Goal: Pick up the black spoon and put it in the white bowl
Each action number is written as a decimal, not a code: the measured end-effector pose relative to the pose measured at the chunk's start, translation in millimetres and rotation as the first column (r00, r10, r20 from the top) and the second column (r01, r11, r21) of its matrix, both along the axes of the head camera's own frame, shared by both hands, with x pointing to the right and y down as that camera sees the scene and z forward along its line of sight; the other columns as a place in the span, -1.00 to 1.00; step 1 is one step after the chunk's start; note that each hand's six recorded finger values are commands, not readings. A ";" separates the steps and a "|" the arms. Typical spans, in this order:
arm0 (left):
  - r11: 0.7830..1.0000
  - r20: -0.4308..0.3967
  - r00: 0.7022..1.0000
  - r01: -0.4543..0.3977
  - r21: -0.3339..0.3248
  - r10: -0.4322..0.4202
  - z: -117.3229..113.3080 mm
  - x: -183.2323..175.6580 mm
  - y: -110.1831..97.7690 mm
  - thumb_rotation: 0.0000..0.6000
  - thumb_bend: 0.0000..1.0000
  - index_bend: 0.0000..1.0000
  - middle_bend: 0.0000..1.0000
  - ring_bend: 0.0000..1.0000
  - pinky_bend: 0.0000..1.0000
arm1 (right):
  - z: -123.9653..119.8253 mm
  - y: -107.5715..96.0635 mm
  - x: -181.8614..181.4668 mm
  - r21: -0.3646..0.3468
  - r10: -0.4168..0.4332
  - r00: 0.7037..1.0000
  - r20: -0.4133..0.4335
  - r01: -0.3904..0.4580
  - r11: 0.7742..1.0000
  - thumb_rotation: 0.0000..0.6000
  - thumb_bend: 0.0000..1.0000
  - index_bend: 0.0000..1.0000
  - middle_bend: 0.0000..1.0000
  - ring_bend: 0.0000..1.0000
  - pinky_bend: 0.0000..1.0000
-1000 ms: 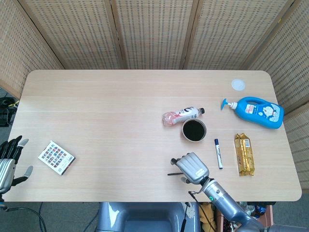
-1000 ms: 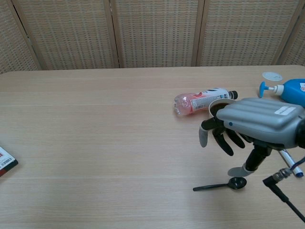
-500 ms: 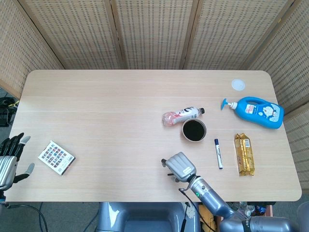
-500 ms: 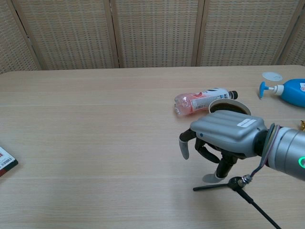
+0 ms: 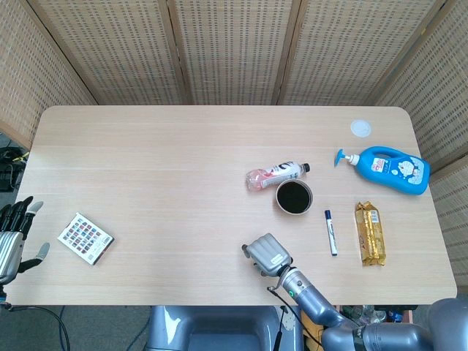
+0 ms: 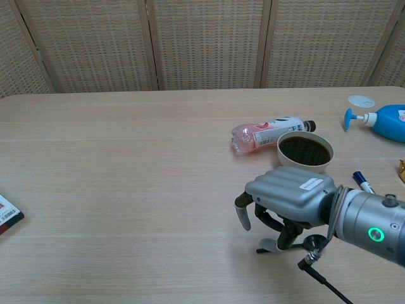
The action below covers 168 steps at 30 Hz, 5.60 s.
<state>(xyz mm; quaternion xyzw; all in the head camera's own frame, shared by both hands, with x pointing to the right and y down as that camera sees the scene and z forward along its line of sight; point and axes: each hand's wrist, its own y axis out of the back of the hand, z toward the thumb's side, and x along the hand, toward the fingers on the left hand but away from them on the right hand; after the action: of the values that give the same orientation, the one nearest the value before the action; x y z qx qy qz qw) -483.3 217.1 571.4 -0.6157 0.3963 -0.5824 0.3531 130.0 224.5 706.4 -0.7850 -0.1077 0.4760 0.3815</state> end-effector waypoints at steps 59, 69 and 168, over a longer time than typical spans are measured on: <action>1.000 0.000 1.000 0.018 -0.020 -0.018 4.3 -4.1 3.5 1.00 -0.28 -0.88 -1.00 -1.00 -1.00 | 37.7 18.2 17.3 -0.015 -0.005 0.996 -0.087 0.003 1.000 1.00 -0.02 0.11 0.78 0.80 0.84; 1.000 -0.001 1.000 0.025 -0.015 -0.025 2.8 -6.4 5.0 1.00 -0.28 -0.88 -1.00 -1.00 -1.00 | 38.8 21.1 18.7 -0.019 0.003 0.996 -0.084 -0.004 1.000 1.00 -0.01 0.17 0.79 0.80 0.85; 0.998 0.011 0.998 0.057 -0.030 -0.056 3.7 -10.9 14.7 1.00 -0.28 -0.88 -1.00 -1.00 -1.00 | 47.6 -164.1 118.0 -0.265 0.606 0.795 0.007 -0.583 0.768 1.00 0.41 0.36 0.83 0.83 0.88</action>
<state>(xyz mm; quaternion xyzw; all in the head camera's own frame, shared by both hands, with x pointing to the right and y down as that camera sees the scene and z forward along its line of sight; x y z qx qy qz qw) -494.2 231.8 575.0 -0.6066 0.4030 -0.6010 0.3293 248.0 60.4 754.0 -0.7730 -0.3075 0.5450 0.1038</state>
